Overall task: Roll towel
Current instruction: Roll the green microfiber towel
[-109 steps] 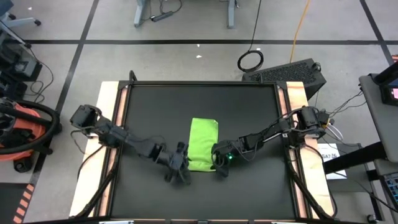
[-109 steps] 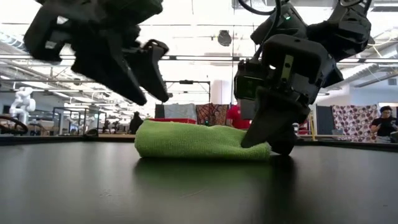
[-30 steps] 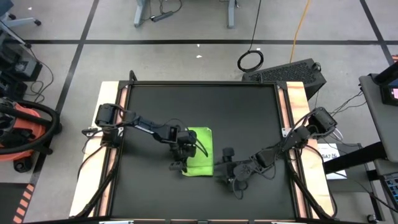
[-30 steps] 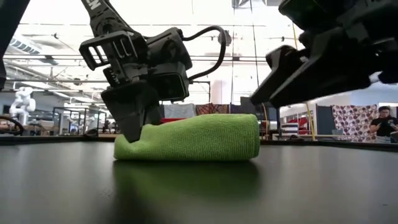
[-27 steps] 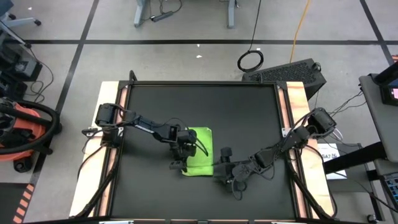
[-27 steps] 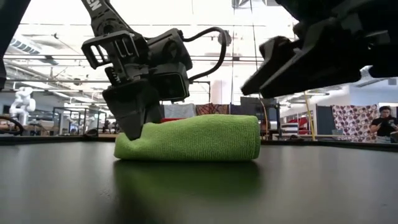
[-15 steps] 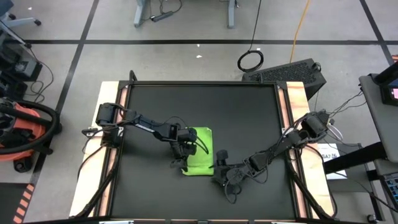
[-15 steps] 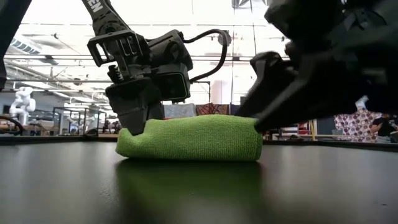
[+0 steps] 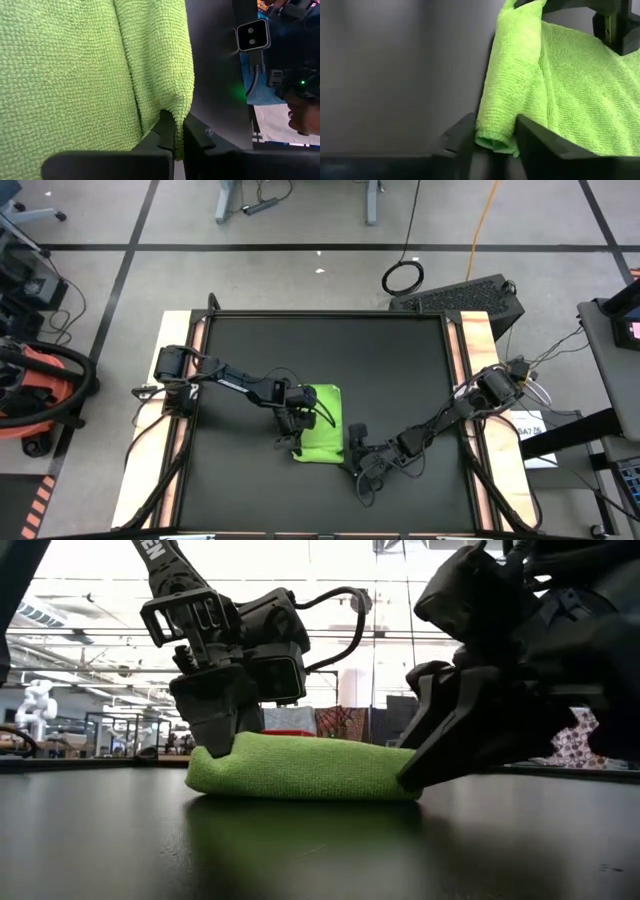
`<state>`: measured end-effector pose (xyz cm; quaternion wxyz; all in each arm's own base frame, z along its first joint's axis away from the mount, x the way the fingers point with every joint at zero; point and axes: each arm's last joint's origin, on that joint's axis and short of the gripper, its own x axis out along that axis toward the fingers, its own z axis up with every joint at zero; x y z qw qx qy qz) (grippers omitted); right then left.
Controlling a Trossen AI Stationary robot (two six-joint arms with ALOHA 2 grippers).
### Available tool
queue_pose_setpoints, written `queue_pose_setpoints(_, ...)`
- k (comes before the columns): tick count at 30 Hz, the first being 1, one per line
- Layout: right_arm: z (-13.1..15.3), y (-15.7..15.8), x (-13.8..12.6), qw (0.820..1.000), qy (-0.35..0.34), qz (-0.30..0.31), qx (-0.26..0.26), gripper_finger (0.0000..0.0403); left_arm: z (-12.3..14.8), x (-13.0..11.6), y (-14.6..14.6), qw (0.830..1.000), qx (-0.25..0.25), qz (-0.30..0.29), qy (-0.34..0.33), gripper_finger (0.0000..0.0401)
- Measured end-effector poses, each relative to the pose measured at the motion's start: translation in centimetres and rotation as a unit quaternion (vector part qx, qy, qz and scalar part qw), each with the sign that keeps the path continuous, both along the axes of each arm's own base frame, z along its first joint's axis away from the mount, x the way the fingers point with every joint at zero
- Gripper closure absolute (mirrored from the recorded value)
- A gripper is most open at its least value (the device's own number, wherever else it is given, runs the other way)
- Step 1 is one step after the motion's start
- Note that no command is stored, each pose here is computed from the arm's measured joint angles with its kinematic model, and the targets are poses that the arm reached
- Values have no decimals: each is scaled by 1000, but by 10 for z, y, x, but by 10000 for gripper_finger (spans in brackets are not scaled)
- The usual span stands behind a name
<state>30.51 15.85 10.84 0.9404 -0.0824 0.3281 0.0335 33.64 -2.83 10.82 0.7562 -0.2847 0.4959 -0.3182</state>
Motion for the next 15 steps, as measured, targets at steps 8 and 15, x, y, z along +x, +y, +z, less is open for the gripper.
queue_pose_setpoints(8,-1,-10,6,994,15,-42,95,393,0,0,0,1000,1,3,3,385)
queue_pose_setpoints(15,-2,-26,14,978,46,-62,192,397,4,-1,0,1000,11,7,-1,356)
